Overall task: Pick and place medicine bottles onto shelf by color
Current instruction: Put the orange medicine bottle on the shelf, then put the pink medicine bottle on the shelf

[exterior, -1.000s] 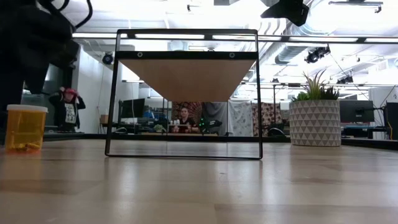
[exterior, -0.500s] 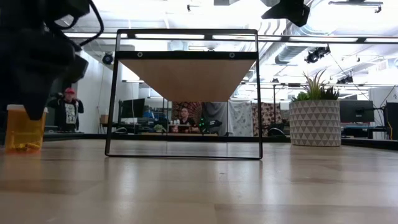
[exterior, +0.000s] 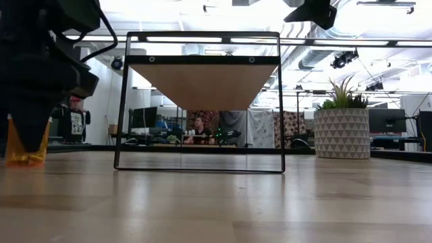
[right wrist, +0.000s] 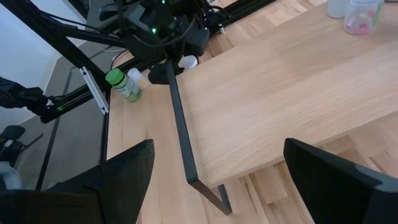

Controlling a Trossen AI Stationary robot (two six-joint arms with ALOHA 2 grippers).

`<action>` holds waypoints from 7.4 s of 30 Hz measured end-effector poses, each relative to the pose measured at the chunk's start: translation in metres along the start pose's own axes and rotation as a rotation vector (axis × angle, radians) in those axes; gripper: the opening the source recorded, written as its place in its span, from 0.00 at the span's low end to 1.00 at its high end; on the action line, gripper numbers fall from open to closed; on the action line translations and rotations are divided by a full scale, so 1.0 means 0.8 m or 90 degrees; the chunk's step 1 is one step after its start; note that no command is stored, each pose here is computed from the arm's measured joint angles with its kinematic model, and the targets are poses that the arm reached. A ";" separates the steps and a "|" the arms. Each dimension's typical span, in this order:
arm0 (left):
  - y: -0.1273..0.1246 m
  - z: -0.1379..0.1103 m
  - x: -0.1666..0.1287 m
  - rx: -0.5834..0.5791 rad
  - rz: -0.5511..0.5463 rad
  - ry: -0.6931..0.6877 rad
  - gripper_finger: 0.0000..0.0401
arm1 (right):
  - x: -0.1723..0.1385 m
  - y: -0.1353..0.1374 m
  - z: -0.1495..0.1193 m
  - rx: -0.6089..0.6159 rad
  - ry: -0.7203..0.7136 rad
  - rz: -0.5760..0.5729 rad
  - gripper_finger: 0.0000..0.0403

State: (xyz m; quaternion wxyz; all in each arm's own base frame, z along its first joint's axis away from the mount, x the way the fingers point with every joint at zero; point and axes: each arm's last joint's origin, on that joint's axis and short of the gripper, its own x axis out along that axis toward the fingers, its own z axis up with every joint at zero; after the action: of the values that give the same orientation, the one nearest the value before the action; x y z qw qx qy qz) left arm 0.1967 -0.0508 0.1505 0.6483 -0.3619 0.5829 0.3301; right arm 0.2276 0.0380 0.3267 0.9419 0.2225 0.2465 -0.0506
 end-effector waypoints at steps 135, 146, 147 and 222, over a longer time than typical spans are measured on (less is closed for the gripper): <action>0.046 0.037 -0.242 0.186 -0.554 -0.754 0.85 | 0.000 0.000 0.003 0.035 -0.025 -0.013 0.87; 0.057 0.029 -0.233 0.294 -0.507 -0.788 0.85 | 0.000 0.001 0.004 -0.020 -0.029 -0.011 0.87; 0.057 0.029 -0.233 0.299 -0.505 -0.790 0.85 | 0.000 0.001 0.004 -0.024 -0.030 -0.011 0.87; 0.061 0.031 -0.217 0.344 -0.351 -0.786 0.00 | 0.067 0.095 -0.243 0.287 0.611 -0.299 0.86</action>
State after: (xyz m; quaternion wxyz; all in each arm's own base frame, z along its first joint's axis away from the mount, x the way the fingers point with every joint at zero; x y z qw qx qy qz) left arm 0.1501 -0.0050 0.3207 0.9853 -0.0710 0.0596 0.1434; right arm 0.2044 0.1932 0.1792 0.6175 0.3549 0.6720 -0.2029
